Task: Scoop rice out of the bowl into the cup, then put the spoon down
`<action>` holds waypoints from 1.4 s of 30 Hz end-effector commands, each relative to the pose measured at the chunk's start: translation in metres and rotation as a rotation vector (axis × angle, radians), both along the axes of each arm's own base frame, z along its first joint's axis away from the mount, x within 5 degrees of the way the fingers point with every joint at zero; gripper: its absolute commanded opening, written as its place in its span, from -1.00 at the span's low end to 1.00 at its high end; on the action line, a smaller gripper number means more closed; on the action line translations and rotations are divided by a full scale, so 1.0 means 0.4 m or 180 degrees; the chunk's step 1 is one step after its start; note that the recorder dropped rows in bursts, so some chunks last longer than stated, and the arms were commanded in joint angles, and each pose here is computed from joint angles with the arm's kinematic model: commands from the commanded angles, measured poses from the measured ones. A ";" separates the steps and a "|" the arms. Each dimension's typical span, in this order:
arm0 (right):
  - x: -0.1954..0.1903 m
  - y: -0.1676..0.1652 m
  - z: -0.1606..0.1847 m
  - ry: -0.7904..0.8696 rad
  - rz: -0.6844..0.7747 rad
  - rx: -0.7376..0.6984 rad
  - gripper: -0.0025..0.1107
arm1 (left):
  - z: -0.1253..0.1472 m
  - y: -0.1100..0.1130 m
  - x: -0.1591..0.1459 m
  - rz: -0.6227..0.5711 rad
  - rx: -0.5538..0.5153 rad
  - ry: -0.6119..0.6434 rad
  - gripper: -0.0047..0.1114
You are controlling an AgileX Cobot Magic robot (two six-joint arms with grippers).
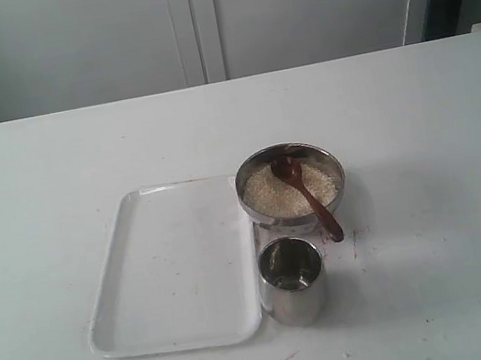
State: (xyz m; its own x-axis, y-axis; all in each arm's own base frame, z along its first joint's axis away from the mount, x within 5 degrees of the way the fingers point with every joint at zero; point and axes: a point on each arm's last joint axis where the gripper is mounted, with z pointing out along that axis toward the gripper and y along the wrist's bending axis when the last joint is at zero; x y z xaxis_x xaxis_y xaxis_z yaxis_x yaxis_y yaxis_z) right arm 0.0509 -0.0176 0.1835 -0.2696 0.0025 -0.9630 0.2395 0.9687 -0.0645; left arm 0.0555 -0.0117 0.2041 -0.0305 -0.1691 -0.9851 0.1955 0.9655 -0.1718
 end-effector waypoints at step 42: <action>-0.055 0.031 0.303 -0.0237 0.0252 0.1215 -0.96 | 0.006 0.000 -0.001 -0.0005 -0.0055 -0.0016 -0.67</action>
State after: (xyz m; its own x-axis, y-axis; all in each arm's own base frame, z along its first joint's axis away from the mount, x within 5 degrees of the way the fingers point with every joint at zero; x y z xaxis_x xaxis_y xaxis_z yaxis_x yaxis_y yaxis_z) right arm 0.0305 -0.0085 0.2881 -0.0532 0.4246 -0.9038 0.1655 0.8963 0.4113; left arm 0.0555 -0.0117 0.2041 -0.0305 -0.1691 -0.9851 0.1955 0.9655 -0.1718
